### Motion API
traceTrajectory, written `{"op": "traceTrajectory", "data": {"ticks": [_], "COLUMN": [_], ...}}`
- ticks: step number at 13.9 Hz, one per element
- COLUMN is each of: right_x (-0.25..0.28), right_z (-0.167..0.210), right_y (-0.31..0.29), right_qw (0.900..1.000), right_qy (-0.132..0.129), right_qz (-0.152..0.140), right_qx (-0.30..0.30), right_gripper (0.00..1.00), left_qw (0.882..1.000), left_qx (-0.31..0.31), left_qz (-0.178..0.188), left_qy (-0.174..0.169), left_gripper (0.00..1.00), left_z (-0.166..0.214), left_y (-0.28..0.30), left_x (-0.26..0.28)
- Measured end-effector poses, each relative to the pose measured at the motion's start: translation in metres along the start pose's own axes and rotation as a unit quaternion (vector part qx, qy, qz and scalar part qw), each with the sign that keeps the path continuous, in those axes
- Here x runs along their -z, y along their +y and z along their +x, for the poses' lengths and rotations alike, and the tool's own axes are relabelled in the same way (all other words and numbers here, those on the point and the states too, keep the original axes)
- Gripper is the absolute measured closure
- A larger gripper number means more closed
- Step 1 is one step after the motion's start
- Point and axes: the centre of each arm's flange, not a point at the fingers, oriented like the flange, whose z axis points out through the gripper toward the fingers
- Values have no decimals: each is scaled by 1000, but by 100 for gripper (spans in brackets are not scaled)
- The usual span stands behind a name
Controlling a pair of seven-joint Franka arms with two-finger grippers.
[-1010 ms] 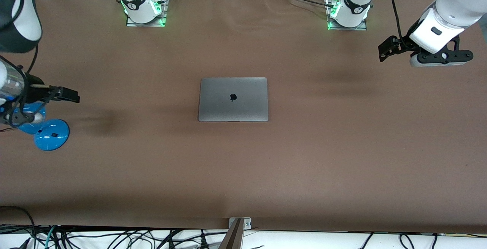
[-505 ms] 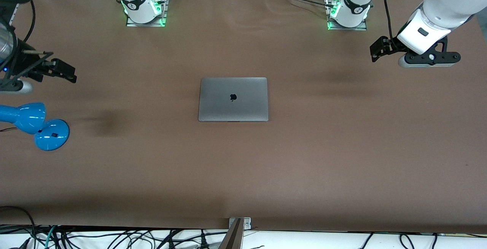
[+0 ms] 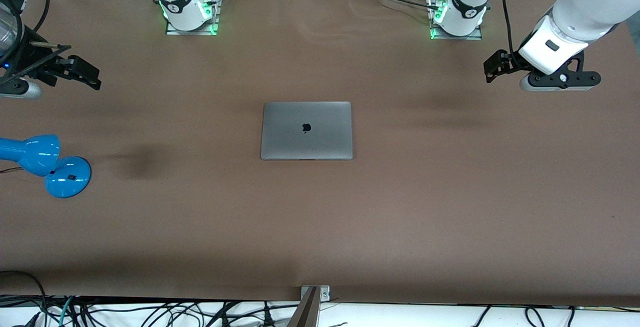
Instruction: Close laptop with both arms from behind
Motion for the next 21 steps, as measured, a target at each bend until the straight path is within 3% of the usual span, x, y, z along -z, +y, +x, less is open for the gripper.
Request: {"op": "traceTrajectory", "data": {"ticks": [4,21], "right_x": [-10,-11], "right_z": [11,9], "right_y": [0,0], "right_qw": [999,1000], "right_qy": [32,26], "right_qz": [8,9], "right_qx": [-3,-13], "right_gripper": [0,0], "left_qw": [1000,1000], "left_qx": [-1,-2], "left_qz": [0,0], "left_qy": [-1,-7], "left_gripper": [0,0], "left_z": [0,2], "left_y": [0,1], "left_x": [-1,-5]}}
